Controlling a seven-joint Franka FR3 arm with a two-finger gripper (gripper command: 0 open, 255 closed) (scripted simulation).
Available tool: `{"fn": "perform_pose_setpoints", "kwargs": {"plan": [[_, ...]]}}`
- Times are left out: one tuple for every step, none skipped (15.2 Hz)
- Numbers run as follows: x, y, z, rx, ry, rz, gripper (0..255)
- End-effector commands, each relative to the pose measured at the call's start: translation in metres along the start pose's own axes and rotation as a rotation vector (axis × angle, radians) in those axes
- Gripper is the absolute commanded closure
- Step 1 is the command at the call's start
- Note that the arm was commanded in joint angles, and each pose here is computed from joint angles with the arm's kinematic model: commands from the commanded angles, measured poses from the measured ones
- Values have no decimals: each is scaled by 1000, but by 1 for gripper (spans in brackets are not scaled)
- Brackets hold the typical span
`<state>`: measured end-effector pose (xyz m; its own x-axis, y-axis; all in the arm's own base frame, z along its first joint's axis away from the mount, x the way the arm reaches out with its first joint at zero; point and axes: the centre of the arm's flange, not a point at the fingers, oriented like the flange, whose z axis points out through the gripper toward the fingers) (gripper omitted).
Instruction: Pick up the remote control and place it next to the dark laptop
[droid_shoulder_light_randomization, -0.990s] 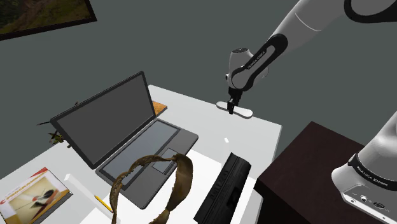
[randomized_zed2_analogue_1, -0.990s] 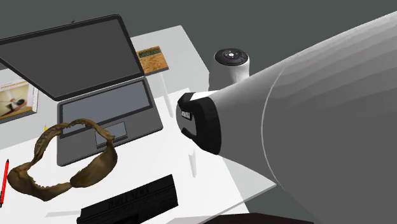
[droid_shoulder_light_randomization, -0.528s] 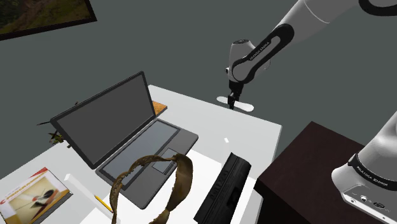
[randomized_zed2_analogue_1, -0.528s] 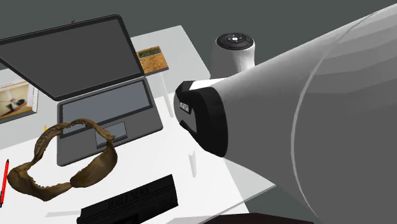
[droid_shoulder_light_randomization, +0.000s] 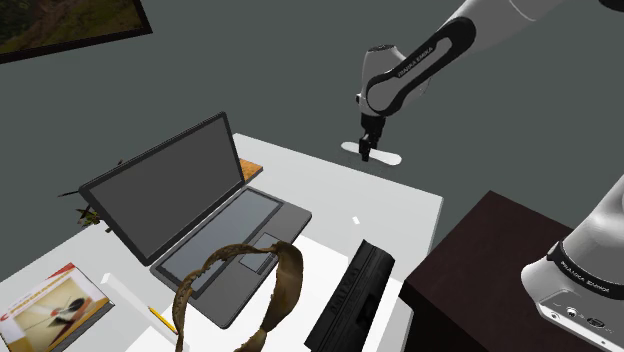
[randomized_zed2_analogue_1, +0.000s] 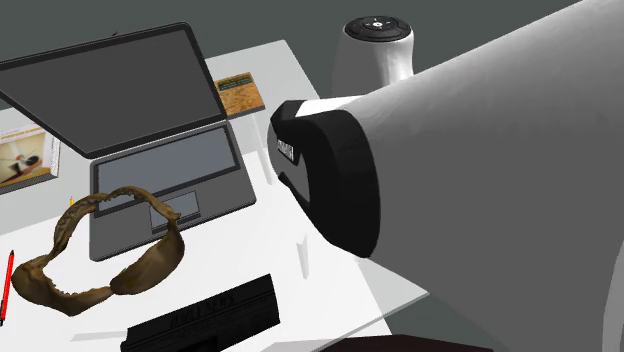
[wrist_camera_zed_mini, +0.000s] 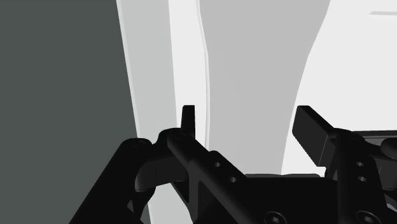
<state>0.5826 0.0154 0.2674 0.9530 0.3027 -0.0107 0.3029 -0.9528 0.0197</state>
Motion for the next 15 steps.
{"fn": "perform_pose_setpoints", "kwargs": {"plan": [[0, -1, -10, 0, 0, 0, 255], [0, -1, -16, 0, 0, 0, 255], [0, -1, -21, 0, 0, 0, 255], [0, -1, -26, 0, 0, 0, 255], [0, -1, -32, 0, 0, 0, 255], [0, -1, -37, 0, 0, 0, 255], [0, 0, -42, 0, 0, 0, 255], [0, 0, -47, 0, 0, 0, 255], [0, 0, -53, 0, 0, 0, 255], [-1, 0, -58, 0, 0, 0, 255], [-1, 0, -63, 0, 0, 0, 255], [-1, 0, -68, 0, 0, 0, 255], [-1, 0, -74, 0, 0, 0, 255], [-1, 0, -79, 0, 0, 0, 255], [-1, 0, -84, 0, 0, 0, 255]]}}
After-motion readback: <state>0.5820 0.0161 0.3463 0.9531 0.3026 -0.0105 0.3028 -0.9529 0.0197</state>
